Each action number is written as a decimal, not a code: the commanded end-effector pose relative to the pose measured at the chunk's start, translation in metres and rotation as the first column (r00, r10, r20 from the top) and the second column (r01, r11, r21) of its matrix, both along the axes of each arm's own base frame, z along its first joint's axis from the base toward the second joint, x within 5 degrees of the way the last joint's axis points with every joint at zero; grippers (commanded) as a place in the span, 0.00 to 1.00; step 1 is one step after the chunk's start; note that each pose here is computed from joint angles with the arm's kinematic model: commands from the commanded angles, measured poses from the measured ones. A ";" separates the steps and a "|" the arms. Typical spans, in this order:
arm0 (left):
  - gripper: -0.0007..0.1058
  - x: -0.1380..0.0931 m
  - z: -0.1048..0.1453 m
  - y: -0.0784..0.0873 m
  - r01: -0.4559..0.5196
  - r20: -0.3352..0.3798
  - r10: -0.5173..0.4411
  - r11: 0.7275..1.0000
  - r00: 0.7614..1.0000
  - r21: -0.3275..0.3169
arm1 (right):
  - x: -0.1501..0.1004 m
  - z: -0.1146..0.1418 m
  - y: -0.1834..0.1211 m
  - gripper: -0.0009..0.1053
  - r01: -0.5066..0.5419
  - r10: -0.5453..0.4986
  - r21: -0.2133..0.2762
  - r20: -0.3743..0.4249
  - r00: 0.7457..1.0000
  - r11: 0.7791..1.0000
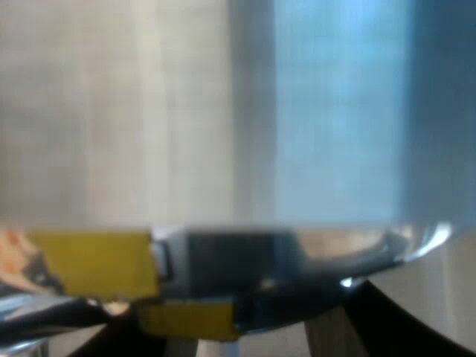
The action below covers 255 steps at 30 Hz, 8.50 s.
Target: Put the handle in the coffee machine
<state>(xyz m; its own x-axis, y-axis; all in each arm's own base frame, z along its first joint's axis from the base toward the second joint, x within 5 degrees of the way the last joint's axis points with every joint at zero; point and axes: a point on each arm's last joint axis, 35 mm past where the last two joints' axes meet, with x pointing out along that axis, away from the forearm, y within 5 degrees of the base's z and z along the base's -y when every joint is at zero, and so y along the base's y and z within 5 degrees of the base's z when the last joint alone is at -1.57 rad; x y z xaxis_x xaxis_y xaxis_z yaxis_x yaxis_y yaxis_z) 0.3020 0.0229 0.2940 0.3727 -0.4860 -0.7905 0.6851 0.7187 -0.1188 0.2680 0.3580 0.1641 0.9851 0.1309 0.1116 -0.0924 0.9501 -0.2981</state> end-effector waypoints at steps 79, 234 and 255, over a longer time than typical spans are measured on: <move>0.01 -0.052 -0.004 -0.059 0.031 -0.247 -0.084 0.977 0.965 -0.209 | -0.129 0.107 -0.124 0.65 -0.550 0.482 0.012 -0.498 0.721 0.835; 0.81 -0.330 0.072 -0.031 -0.571 0.515 0.676 0.730 0.526 -0.375 | -0.258 0.180 -0.359 0.60 0.161 -0.151 -0.016 -0.443 0.883 0.987; 0.81 -0.324 0.057 -0.031 -0.594 0.409 0.703 0.711 0.581 -0.378 | -0.262 0.158 -0.359 0.60 0.158 -0.152 -0.026 -0.466 0.872 0.987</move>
<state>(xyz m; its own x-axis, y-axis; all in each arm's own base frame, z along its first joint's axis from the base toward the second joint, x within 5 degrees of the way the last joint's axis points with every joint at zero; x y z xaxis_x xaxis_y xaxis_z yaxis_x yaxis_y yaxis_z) -0.0332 -0.0091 0.3428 0.9143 -0.0637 -0.4001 0.0391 0.9968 -0.0692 0.0027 -0.0014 0.3157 0.9104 -0.0229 -0.4130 -0.0820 0.9687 -0.2345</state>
